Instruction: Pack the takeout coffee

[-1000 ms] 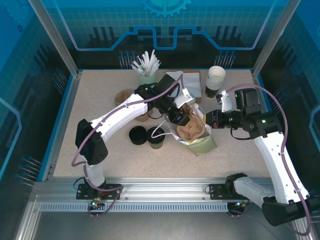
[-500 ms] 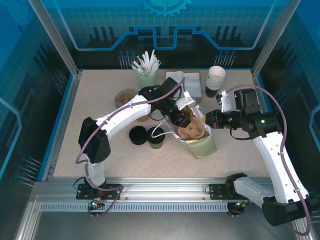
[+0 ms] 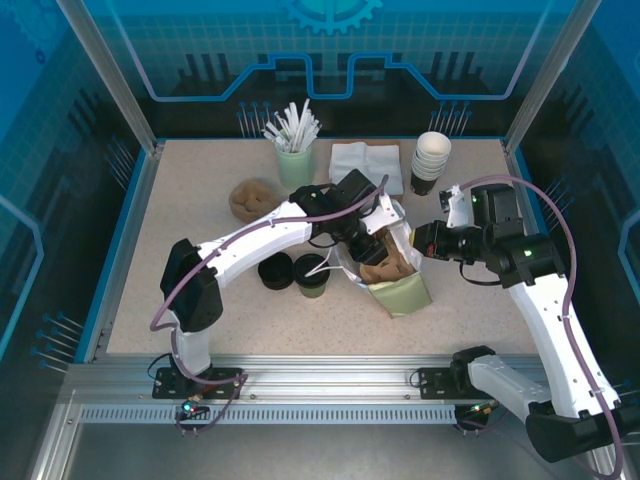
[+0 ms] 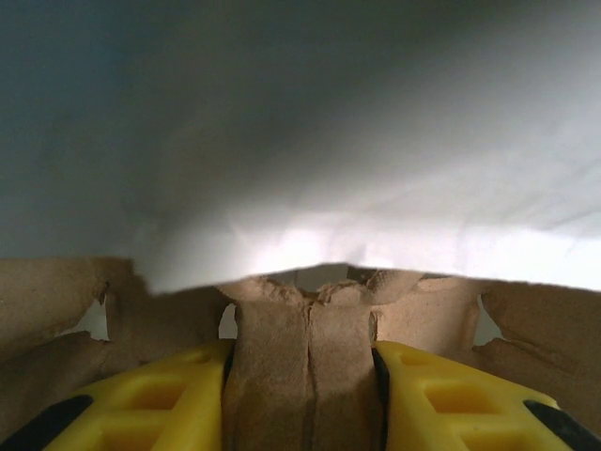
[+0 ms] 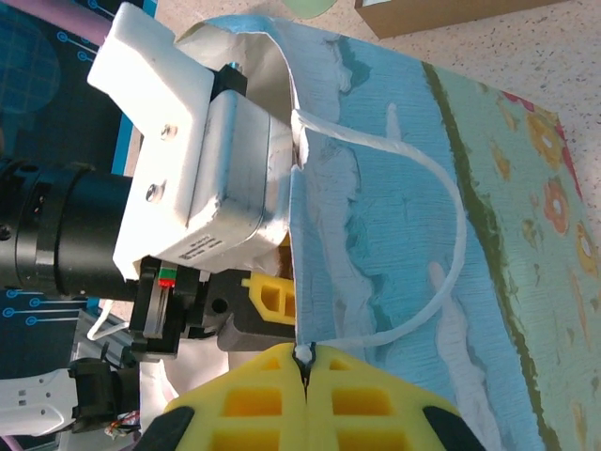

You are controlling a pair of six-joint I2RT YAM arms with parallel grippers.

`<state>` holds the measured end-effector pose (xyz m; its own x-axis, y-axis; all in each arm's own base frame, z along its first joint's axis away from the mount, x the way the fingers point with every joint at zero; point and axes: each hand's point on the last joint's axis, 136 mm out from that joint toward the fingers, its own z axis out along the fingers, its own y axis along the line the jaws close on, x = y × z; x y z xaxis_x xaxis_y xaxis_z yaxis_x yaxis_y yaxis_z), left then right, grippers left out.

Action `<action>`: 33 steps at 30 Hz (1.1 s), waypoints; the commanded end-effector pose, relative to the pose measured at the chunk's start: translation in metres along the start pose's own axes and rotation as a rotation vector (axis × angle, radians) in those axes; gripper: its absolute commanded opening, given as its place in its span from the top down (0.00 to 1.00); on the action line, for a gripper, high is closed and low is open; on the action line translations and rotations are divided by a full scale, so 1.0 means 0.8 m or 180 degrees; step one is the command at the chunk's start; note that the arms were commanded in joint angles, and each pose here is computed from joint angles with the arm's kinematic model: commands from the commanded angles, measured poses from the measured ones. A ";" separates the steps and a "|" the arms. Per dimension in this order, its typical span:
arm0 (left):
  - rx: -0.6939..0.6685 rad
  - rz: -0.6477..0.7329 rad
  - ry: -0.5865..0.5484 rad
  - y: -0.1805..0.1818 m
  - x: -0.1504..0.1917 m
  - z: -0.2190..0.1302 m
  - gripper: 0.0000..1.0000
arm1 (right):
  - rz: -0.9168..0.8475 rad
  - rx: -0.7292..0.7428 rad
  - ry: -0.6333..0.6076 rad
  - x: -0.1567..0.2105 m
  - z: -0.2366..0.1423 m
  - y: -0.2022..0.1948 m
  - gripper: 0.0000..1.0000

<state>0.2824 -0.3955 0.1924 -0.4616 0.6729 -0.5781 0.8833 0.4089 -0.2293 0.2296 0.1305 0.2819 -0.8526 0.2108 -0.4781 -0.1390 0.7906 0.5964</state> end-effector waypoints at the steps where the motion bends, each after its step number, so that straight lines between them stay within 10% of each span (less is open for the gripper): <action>1: -0.0104 0.0119 0.0041 0.004 -0.003 -0.004 0.61 | 0.0013 0.0030 -0.0024 0.004 0.001 -0.002 1.00; 24: 0.0055 0.0273 0.0274 -0.004 -0.004 0.047 0.58 | -0.0262 0.0473 -0.0024 0.005 -0.007 -0.028 1.00; 33: 0.0083 0.0299 0.0257 -0.014 -0.017 0.021 0.40 | -0.0275 0.0458 -0.0035 0.002 -0.008 -0.025 1.00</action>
<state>0.2892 -0.4194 0.1793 -0.3941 0.7421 -0.5423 0.9175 0.3520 -0.1851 0.2348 0.1050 0.2682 -0.8255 0.1794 -0.5351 -0.1006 0.8861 0.4524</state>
